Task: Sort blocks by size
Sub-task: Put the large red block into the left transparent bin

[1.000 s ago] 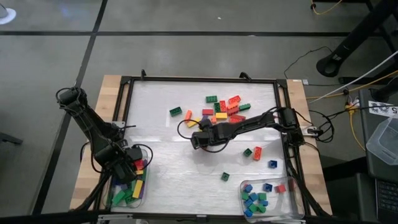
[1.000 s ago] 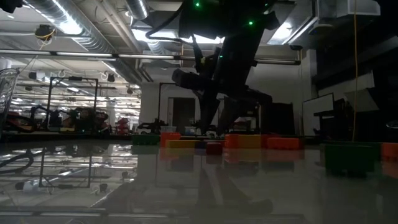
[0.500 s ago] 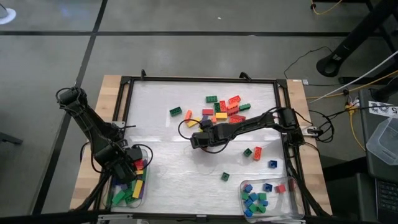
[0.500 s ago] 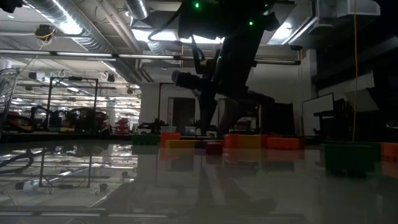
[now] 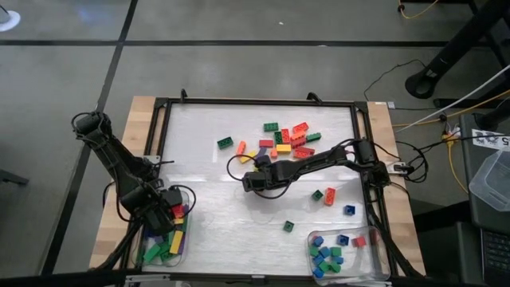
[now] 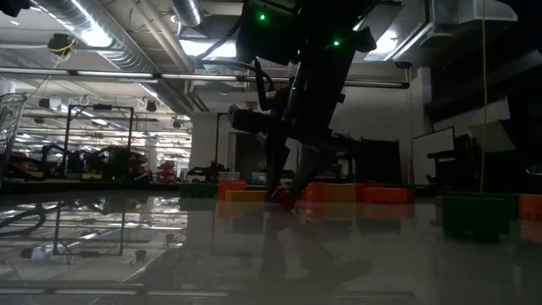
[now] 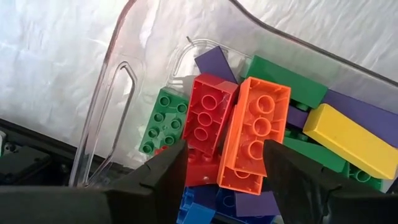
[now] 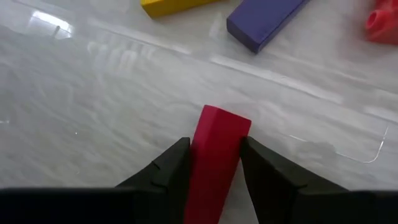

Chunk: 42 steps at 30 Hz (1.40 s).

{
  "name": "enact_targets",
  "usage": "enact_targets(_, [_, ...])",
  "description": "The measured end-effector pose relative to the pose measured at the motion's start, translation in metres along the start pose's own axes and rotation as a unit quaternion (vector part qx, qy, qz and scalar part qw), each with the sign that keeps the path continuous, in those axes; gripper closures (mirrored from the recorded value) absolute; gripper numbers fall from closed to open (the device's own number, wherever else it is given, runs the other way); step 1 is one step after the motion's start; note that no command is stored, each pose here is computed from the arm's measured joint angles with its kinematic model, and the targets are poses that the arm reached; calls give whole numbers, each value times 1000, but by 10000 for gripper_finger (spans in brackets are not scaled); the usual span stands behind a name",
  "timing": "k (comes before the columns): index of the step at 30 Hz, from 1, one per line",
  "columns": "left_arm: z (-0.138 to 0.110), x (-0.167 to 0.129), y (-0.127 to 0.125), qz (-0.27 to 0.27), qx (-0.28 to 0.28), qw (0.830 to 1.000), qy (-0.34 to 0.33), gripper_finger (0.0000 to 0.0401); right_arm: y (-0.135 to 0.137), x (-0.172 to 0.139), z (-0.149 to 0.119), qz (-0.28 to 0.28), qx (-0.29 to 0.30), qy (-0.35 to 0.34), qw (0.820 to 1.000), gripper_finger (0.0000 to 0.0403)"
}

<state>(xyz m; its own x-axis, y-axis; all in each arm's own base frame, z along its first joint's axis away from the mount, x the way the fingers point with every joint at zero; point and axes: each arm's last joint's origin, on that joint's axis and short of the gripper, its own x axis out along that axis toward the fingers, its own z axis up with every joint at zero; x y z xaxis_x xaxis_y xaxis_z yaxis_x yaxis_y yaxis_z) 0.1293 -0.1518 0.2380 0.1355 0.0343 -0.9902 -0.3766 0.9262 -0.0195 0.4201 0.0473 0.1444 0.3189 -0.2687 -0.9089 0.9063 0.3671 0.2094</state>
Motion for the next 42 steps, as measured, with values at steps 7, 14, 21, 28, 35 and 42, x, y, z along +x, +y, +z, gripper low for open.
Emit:
enact_targets(7, [0, 0, 0, 1, 0, 1000, -6, 205, 1, 8, -9, 1, -12, 19, 1000, 258])
enact_targets(14, [1, 0, -1, -1, -1, 1000, -9, 205, 3, 10, -21, 1, -40, 38, 998, 258])
enact_targets(21, [2, 0, -2, -5, 9, 999, -31, 205, 4, 8, -27, 1, -78, 31, 996, 283])
enact_targets(28, [10, -1, -10, -37, 9, 995, -92, 205, 17, 5, -22, 46, -156, 13, 987, 303])
enact_targets(35, [16, -3, -14, -66, 28, 992, -108, 205, 53, -9, -15, 224, -255, -3, 941, 283])
enact_targets(42, [16, -7, -11, -71, 22, 990, -120, 205, 85, -34, -7, 435, -306, -66, 844, 295])
